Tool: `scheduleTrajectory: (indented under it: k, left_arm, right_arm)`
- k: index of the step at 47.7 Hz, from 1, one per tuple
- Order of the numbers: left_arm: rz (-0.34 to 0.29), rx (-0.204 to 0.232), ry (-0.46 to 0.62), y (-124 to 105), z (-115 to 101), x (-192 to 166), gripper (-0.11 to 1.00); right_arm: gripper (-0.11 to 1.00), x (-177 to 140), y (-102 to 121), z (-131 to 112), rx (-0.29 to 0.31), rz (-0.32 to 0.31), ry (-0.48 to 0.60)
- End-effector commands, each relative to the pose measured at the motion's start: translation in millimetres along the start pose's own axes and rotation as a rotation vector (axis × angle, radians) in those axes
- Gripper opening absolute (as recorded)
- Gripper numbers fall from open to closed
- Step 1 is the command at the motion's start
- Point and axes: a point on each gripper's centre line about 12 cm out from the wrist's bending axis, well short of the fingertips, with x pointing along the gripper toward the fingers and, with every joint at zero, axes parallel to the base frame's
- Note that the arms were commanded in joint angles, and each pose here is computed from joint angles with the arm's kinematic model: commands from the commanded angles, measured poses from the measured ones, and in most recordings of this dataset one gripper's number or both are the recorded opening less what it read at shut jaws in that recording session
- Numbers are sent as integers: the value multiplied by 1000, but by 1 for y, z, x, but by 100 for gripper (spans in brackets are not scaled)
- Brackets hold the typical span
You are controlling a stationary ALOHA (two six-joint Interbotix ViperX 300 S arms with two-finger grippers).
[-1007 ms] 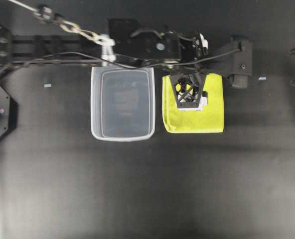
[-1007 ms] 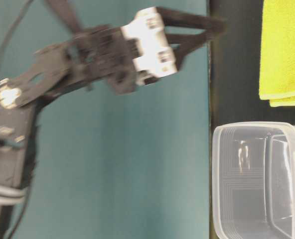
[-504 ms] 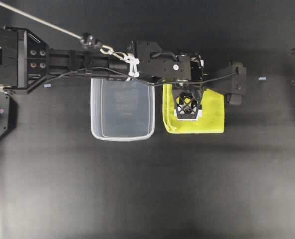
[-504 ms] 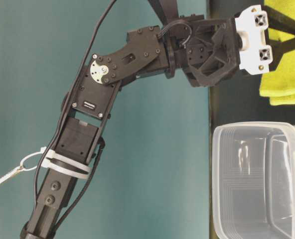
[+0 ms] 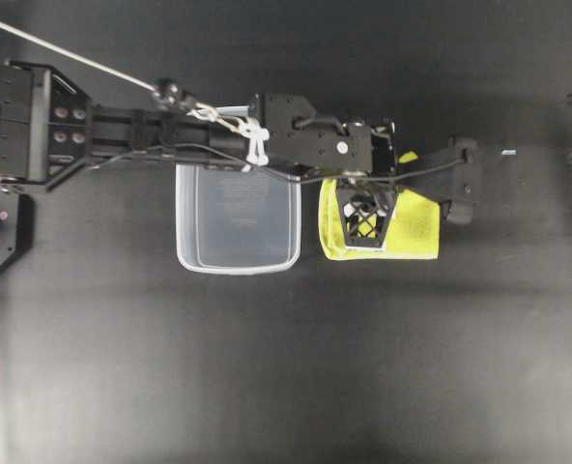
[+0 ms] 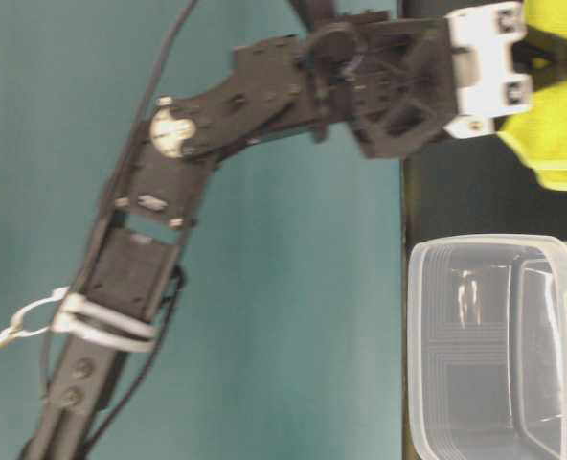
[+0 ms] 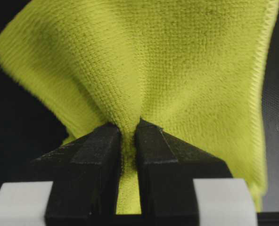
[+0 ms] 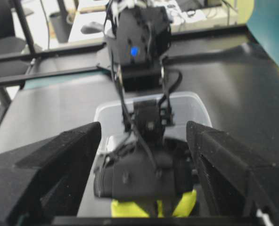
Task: Place the yellow towel into the container with the left arm.
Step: 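Lift the pinched towel and carry it left over the container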
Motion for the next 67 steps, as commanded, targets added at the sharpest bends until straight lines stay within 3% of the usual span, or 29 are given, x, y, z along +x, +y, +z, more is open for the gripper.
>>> scheduleTrajectory:
  k: [1, 10, 19, 29, 35, 42, 55, 67]
  left_arm:
    - [17, -3, -94, 6, 19, -68, 7]
    - [27, -17, -129, 11, 10, -161, 7]
    - [26, -32, -96, 9, -29, -218, 7]
    - [11, -36, 7, 2, -84, -205, 7]
    - [16, -45, -1, 3, -106, -193, 7]
    - [21, -42, -42, 0, -115, -183, 7]
    - [12, -30, 9, -2, -128, -166, 7]
    - [11, -48, 23, -3, -137, -155, 7]
  right_arm:
    - [71, -2, 1, 10, 5, 0, -32]
    - [71, -4, 1, 13, 8, 2, -45]
    - [71, -3, 1, 13, 8, 3, -44]
    - [71, -4, 3, 13, 11, 19, -44]
    - [71, -3, 5, 13, 10, 28, -41]
    - [71, -3, 5, 13, 10, 28, -39]
    - [71, -4, 5, 14, 14, 31, -49]
    - [71, -3, 5, 14, 45, 30, -49]
